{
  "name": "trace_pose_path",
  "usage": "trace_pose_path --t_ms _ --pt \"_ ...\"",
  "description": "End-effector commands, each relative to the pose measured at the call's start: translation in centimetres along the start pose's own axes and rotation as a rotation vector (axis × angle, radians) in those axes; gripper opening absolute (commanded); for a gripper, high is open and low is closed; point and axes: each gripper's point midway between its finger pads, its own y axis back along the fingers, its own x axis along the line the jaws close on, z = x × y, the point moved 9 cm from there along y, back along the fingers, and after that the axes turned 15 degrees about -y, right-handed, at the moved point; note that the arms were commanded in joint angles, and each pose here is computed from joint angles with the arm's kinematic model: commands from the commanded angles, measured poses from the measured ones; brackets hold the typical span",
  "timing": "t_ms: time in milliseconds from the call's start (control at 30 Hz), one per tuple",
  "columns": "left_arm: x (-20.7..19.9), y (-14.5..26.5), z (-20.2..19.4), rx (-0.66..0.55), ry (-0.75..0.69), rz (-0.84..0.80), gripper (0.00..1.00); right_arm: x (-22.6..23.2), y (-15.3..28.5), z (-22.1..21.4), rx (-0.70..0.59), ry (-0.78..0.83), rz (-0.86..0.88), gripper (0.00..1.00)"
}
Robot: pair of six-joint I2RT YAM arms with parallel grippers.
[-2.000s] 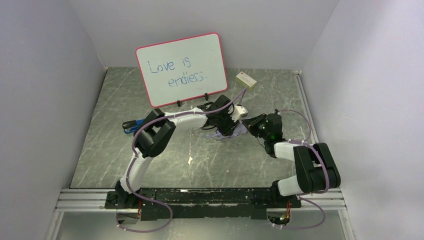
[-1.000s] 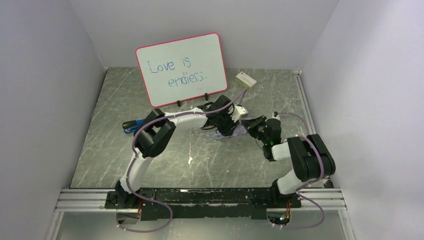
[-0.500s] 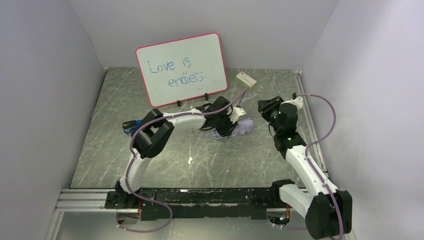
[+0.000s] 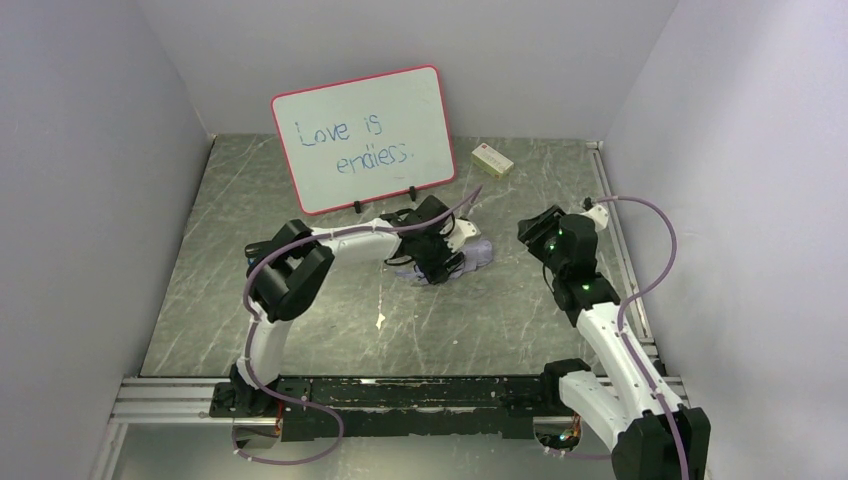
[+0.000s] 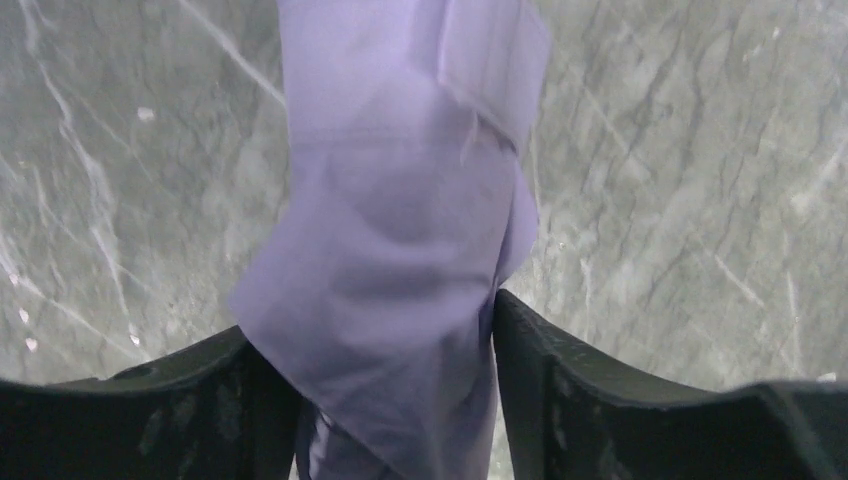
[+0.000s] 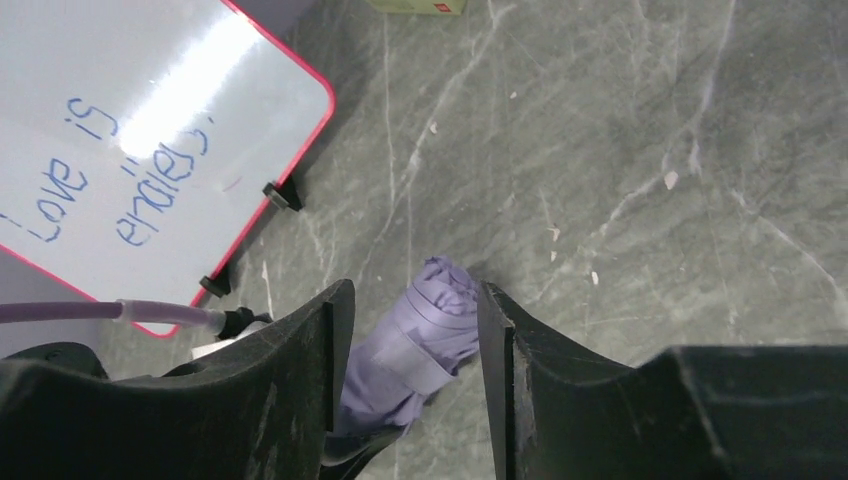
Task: Put away the umbrella
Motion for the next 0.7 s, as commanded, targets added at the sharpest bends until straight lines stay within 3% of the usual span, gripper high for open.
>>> trace_pose_path --t_ms 0,100,200,233,300,433,667 --pt "-1.2 1.5 -3.5 0.194 0.083 -0.066 0.69 0.9 0.6 1.1 -0.022 0.039 0.005 0.53" --pt "-0.6 3.1 -1.4 0.121 0.076 -0.048 0.69 1.5 0.7 1.6 -0.03 0.059 0.014 0.57" --pt "0.2 5.2 0.7 0.045 0.067 0.013 0.71 2.1 1.1 2.2 -0.047 0.078 0.01 0.75" --pt "0.5 6.1 1.3 0.021 0.064 0.037 0.83 2.2 1.2 2.4 -0.048 0.085 0.008 0.83" --pt "0.9 7.9 2.2 -0.024 0.063 0.093 0.86 2.6 1.4 2.7 -0.042 0.091 0.004 0.99" --pt "1.8 12.3 3.5 -0.154 0.114 0.274 0.86 3.2 1.8 3.1 0.005 0.127 -0.042 1.0" --pt "1.2 21.1 2.2 -0.456 0.355 0.635 0.89 4.9 1.3 4.0 0.089 0.284 -0.024 1.0"
